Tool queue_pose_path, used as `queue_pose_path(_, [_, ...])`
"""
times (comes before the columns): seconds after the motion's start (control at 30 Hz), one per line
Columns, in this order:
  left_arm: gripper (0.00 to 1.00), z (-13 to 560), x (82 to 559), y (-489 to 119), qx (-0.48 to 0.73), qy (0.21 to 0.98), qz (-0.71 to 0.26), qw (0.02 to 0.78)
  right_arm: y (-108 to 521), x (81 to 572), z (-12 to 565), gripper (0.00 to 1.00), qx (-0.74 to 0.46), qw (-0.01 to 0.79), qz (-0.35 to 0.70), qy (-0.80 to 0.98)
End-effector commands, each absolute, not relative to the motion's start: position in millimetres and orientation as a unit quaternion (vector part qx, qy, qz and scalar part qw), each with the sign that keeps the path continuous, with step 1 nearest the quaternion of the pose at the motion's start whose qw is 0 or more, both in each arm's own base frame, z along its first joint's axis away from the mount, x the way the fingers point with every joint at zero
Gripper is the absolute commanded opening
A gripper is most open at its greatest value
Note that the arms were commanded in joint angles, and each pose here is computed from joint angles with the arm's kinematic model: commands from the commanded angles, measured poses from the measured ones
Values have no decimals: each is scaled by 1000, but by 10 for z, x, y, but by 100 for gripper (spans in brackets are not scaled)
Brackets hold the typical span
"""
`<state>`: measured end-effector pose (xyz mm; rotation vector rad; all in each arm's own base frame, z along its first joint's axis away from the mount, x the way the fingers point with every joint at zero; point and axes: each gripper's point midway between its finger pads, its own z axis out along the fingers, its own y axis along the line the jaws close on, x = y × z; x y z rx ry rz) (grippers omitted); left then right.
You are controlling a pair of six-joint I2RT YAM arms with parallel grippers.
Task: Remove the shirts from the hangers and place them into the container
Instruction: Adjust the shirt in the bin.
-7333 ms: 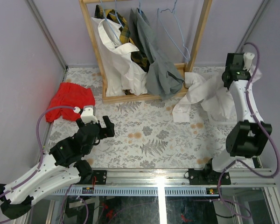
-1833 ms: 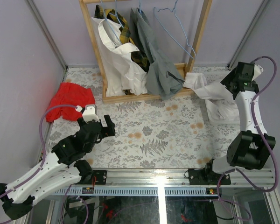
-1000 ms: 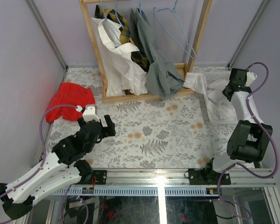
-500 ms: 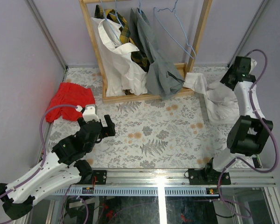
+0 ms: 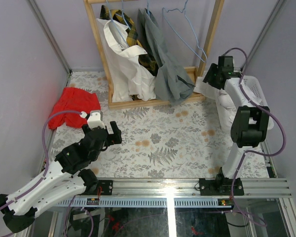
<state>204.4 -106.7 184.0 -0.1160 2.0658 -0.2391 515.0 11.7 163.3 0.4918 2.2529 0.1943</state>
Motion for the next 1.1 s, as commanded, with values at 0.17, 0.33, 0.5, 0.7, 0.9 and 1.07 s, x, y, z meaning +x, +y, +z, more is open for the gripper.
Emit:
queue_pose_path(0.17, [100,1953,2111,-1099,-57,842,-112,524,555,5522,1622,61,222,460,101,854])
queue_pose_path(0.33, [100,1947,2113,-1096,-57,843,-111,524,558,5684,1486,65,248,474,71,842])
queue_pose_path(0.5, [100,1937,2114,-1099,-56,844,-110,522,508,5765,1363,69,283,498,43,818])
queue_pose_path(0.7, [100,1936,2123,-1089,-58,844,-109,522,522,5931,1336,72,294,522,35,800])
queue_pose_path(0.9, [100,1942,2127,-1077,-60,843,-108,524,433,5941,1253,51,302,515,-11,802])
queue_pose_path(1.07, [100,1944,2129,-1084,-59,843,-109,523,359,5796,1362,19,305,524,-20,795])
